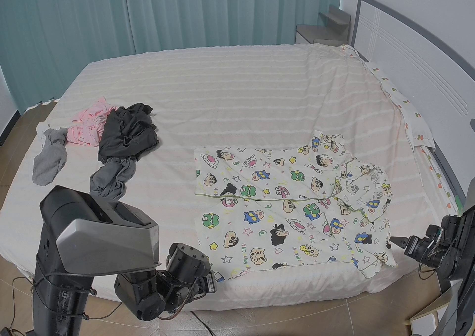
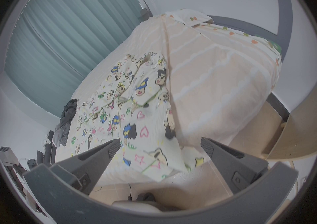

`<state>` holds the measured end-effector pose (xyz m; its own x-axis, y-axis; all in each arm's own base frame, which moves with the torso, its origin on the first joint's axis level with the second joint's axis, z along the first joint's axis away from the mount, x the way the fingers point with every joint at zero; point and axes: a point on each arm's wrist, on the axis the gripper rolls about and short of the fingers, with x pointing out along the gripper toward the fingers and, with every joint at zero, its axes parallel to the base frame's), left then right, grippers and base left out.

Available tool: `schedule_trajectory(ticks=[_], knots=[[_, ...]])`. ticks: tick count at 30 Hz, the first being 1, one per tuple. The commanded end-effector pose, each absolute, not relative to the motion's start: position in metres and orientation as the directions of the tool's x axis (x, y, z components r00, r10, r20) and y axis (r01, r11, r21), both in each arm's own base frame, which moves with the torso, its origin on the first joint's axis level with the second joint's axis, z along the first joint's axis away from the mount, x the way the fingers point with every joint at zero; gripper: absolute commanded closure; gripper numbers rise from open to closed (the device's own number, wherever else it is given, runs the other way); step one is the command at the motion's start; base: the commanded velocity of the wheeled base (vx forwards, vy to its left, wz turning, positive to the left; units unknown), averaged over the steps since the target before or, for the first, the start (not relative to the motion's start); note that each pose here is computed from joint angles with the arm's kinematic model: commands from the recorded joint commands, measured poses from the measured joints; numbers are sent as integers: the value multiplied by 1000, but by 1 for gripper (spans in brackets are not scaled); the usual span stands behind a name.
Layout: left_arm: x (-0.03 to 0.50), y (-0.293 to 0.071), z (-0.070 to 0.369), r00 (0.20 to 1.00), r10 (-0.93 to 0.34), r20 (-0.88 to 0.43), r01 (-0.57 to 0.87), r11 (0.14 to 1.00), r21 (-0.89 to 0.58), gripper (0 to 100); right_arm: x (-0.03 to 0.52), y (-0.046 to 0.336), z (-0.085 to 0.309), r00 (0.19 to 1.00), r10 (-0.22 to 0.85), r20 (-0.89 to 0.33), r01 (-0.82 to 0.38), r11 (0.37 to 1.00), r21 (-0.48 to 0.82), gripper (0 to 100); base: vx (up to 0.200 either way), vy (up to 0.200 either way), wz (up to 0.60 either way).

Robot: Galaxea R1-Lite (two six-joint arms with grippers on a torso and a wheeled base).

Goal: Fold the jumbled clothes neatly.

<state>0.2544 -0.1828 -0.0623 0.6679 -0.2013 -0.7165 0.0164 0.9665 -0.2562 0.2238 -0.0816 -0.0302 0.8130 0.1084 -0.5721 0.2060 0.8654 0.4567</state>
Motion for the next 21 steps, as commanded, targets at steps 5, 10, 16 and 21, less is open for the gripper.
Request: schedule_trajectory(ticks=[5, 10, 16, 21], knots=[[249, -179, -49, 671, -221, -707, -69, 932, -357, 100, 249, -77, -30, 836, 114, -537, 165, 881, 444, 0, 0, 0, 0], [243, -175, -32, 697, -263, -667, -44, 913, -406, 100, 256, -75, -26, 847, 106, -521, 155, 888, 433, 0, 0, 0, 0], [248, -174, -22, 744, -287, -603, -51, 876, -480, 100, 284, -86, -22, 848, 55, -527, 212, 876, 433, 0, 0, 0, 0], [253, -171, -17, 775, -284, -564, -58, 857, -512, 100, 295, -87, -5, 871, 55, -489, 235, 826, 512, 0, 0, 0, 0]])
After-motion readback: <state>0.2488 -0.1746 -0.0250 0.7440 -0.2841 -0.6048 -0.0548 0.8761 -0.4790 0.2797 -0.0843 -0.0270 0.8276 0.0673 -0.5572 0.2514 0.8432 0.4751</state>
